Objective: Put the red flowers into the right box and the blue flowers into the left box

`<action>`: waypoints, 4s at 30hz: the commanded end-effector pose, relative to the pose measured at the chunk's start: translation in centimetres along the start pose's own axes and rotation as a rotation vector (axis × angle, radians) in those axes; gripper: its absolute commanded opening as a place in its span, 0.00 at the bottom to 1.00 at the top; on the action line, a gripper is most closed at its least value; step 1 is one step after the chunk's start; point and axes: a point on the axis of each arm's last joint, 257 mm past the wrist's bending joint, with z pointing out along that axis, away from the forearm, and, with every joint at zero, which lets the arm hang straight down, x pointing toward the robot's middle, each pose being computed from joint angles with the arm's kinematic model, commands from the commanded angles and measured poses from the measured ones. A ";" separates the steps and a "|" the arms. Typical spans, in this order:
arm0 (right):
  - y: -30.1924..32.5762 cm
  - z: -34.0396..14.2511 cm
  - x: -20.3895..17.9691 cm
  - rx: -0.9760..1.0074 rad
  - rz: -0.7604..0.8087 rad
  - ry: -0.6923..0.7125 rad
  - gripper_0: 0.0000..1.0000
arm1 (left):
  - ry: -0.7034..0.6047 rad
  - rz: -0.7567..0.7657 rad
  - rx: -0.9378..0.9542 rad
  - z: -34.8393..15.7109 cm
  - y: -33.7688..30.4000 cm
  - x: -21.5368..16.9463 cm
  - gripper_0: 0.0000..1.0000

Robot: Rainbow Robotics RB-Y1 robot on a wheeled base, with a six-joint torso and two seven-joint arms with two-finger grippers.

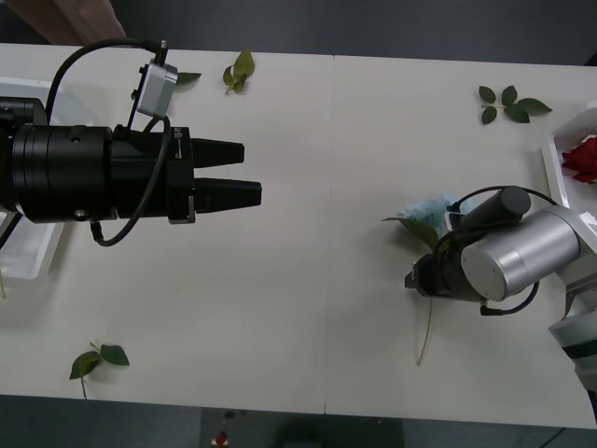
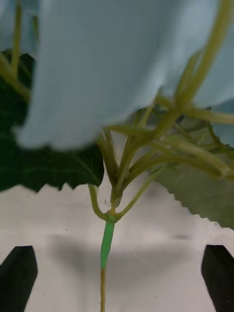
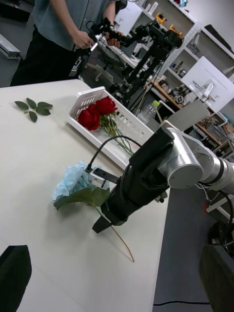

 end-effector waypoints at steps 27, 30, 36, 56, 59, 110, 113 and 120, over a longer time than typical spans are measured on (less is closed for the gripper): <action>2.1 -4.2 -6.8 -0.064 -0.095 -0.170 0.00 | -0.003 0.060 -0.006 -0.6 -0.4 -0.7 1.00; 2.8 -5.8 -8.5 -0.110 -0.190 -0.203 0.00 | -0.003 0.060 -0.006 -0.6 -0.4 -0.7 1.00; 4.6 -9.1 -11.2 -0.214 -0.352 -0.275 0.00 | -0.003 0.060 -0.006 -0.6 -0.4 -0.7 1.00; 14.3 -24.4 -14.8 -0.844 -0.602 -0.500 0.00 | -0.003 0.060 -0.006 -0.6 -0.4 -0.7 1.00; 15.5 -26.3 -15.0 -0.935 -0.611 -0.514 0.00 | -0.003 0.060 -0.006 -0.6 -0.4 -0.7 1.00; 21.5 -37.5 -14.5 -1.350 -0.598 -0.555 0.00 | -0.115 -0.121 0.158 13.1 -0.7 -7.9 0.00; 21.5 -37.5 -14.5 -1.350 -0.598 -0.555 0.00 | -0.105 -0.119 0.164 13.4 -1.0 -7.6 0.00; 21.5 -37.5 -14.5 -1.350 -0.598 -0.555 0.00 | -0.107 -0.120 0.171 13.6 -1.3 -7.6 0.00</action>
